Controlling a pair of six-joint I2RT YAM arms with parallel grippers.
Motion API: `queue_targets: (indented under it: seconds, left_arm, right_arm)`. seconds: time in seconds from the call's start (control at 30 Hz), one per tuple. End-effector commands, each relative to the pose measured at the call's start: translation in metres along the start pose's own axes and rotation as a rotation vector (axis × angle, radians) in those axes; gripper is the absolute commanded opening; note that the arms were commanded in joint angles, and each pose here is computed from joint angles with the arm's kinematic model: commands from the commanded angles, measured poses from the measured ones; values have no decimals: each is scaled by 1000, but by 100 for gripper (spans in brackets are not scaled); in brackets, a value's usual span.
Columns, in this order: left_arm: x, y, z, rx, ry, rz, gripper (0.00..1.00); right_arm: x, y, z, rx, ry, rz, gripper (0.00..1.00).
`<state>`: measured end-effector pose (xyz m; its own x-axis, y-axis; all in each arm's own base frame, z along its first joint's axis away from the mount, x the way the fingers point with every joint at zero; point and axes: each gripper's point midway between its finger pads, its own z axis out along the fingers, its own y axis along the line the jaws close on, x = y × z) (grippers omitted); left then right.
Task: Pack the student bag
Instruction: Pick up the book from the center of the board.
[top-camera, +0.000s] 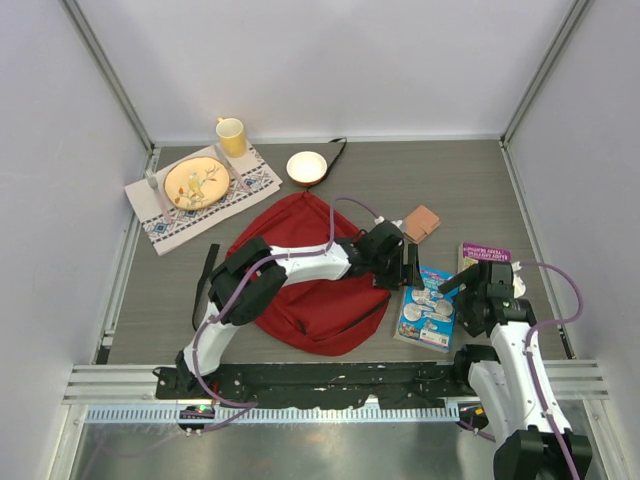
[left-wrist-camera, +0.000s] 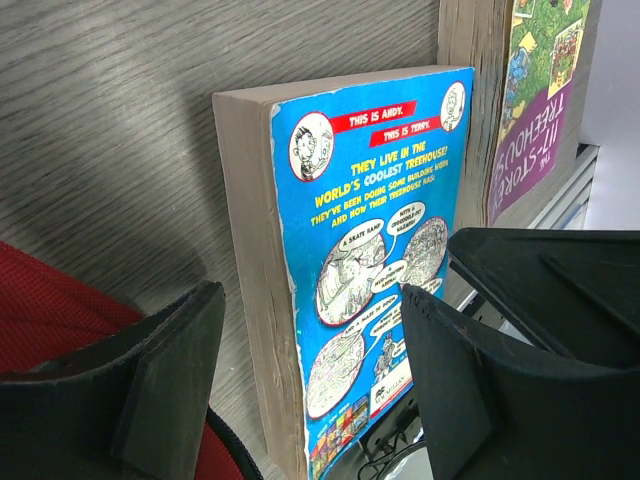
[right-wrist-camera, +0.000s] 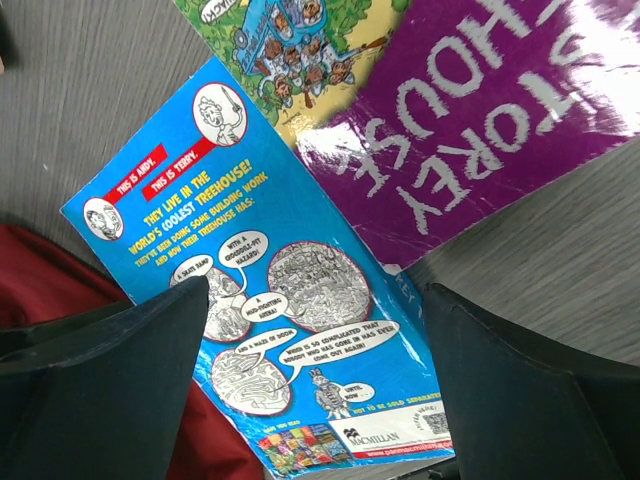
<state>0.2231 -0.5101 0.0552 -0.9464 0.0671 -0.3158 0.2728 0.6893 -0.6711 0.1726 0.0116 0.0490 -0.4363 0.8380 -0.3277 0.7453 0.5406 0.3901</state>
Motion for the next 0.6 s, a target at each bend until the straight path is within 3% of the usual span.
queue_targets:
  seconds: [0.0,0.37,0.57]
  left_arm:
    - [5,-9,0,36,20,-1,73]
    - [14,-13,11,66,71,-6,70]
    - [11,-29,7,117,63,-2,45]
  right_arm:
    - [7,14,9,-68,50,25,91]
    - [16,36,15,-174,113,49,73]
    - [19,39,16,-193,128,52,66]
